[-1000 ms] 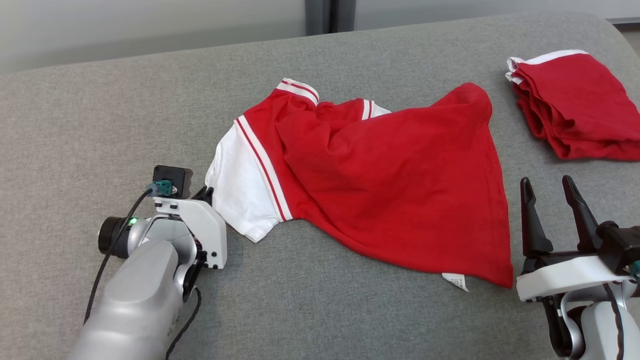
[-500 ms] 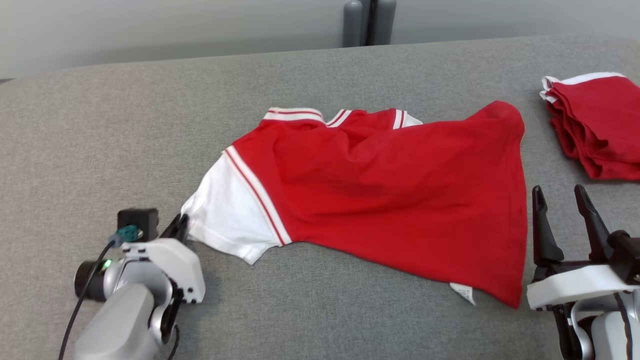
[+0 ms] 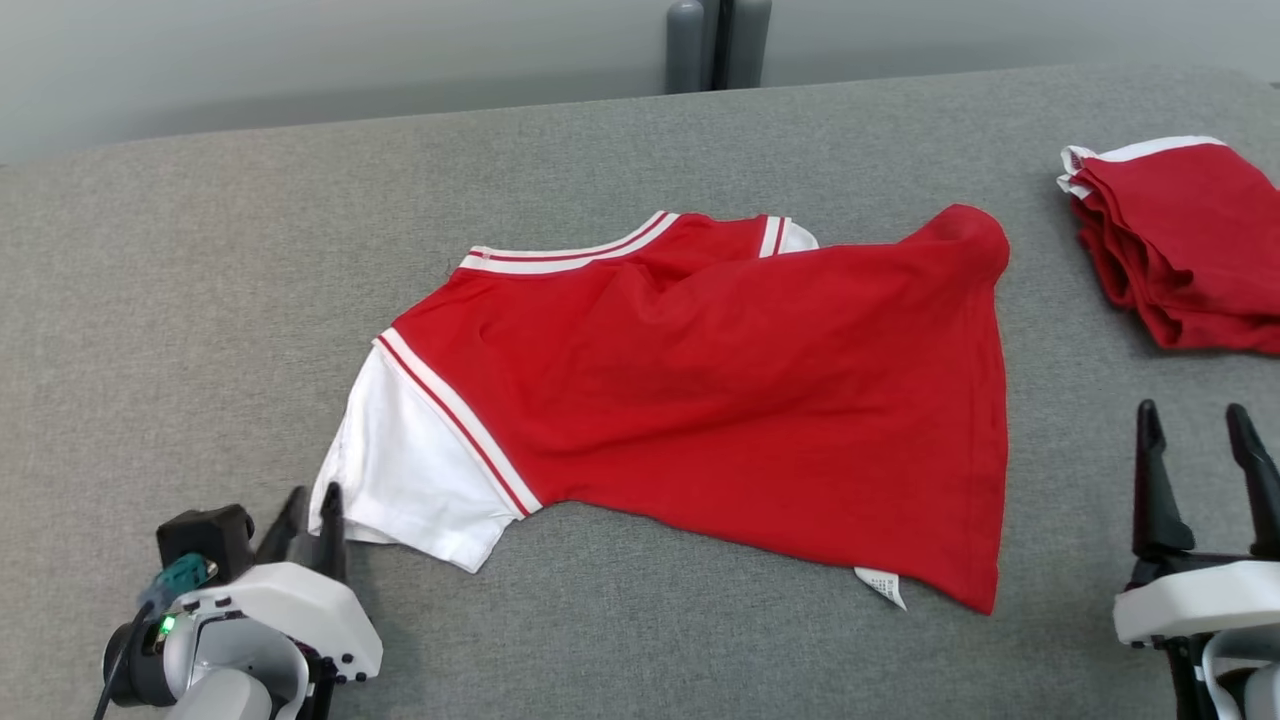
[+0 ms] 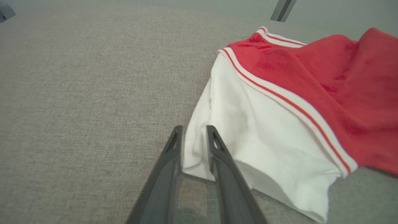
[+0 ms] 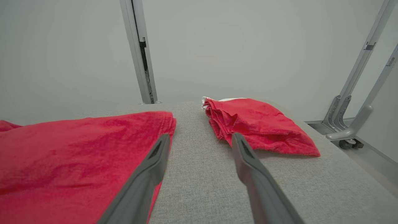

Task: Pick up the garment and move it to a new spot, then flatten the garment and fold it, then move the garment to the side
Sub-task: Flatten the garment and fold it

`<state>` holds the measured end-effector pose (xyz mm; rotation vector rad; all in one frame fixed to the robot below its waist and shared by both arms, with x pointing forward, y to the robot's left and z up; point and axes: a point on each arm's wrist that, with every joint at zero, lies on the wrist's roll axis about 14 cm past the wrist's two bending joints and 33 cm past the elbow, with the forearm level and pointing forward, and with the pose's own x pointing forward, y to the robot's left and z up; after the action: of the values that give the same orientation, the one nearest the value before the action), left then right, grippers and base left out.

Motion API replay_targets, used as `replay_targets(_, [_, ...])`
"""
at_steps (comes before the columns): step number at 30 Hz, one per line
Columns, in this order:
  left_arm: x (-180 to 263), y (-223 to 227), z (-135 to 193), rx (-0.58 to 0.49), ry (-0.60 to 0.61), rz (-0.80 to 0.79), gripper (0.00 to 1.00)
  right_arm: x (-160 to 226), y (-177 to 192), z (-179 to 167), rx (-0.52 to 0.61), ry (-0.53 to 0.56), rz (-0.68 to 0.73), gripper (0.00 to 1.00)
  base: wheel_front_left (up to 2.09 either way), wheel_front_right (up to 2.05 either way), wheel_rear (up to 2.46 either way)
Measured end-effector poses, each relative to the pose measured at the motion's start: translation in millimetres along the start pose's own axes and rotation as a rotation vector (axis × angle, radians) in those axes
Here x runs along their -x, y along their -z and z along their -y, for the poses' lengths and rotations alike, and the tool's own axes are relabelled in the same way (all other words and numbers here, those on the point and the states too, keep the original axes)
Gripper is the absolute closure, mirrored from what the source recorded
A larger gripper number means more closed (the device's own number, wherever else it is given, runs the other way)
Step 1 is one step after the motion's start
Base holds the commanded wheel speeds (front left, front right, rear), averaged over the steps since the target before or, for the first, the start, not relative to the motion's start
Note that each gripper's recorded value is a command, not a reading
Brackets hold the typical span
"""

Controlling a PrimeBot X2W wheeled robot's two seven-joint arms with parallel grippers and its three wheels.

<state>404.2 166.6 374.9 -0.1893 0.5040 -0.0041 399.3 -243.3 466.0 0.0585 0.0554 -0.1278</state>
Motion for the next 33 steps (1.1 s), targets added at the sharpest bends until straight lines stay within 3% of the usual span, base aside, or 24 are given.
replay_targets(4, [8,-16,7,0.020,0.013,0.101,0.00,7,-7,20,0.011,0.056,0.019,0.00,0.00,0.00,0.00])
replay_targets(9, [19,-40,24,0.044,0.066,0.235,0.00,10,-22,21,0.022,0.056,0.062,0.00,0.00,0.00,0.00])
replay_targets(24, [64,-58,29,0.095,0.070,0.366,0.00,11,-49,-57,-0.023,-0.171,0.132,0.00,0.00,0.00,0.00])
replay_targets(33, [88,-59,23,0.111,0.044,0.412,0.00,23,-49,-69,-0.058,-0.207,0.138,0.00,0.00,0.00,0.00])
